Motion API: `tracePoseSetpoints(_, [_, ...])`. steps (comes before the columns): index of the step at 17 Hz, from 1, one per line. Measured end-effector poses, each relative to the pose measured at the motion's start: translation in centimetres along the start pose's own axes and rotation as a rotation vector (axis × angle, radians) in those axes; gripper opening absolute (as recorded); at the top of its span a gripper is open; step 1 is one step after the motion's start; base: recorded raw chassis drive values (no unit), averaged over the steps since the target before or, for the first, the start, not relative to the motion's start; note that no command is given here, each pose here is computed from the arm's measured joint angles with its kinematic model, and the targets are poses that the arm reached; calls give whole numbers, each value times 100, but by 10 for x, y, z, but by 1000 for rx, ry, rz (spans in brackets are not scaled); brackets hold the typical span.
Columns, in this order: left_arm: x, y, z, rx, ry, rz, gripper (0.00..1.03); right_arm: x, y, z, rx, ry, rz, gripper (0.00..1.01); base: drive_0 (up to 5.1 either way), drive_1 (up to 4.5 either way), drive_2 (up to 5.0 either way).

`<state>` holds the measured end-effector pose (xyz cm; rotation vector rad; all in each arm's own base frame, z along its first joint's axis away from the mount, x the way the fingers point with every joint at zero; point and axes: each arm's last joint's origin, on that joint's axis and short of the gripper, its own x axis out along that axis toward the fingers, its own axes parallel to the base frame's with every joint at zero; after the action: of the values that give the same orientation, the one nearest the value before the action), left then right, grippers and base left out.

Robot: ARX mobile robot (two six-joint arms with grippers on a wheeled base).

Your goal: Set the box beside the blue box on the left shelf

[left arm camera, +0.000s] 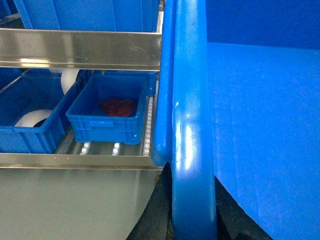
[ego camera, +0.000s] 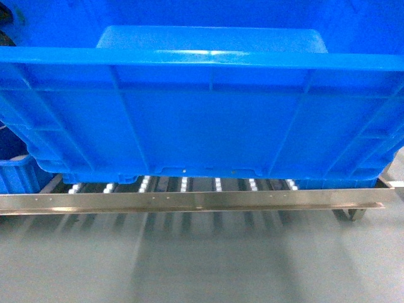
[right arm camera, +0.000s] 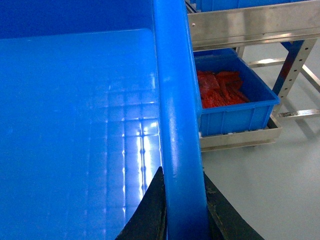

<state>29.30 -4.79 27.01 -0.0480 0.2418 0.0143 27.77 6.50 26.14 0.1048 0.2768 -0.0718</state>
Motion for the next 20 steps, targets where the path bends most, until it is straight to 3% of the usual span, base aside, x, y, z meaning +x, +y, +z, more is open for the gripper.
tracePoseSetpoints(20, [0, 0, 0, 0, 0, 0, 8, 0, 0, 0, -1, -1, -1, 10, 0, 0, 0])
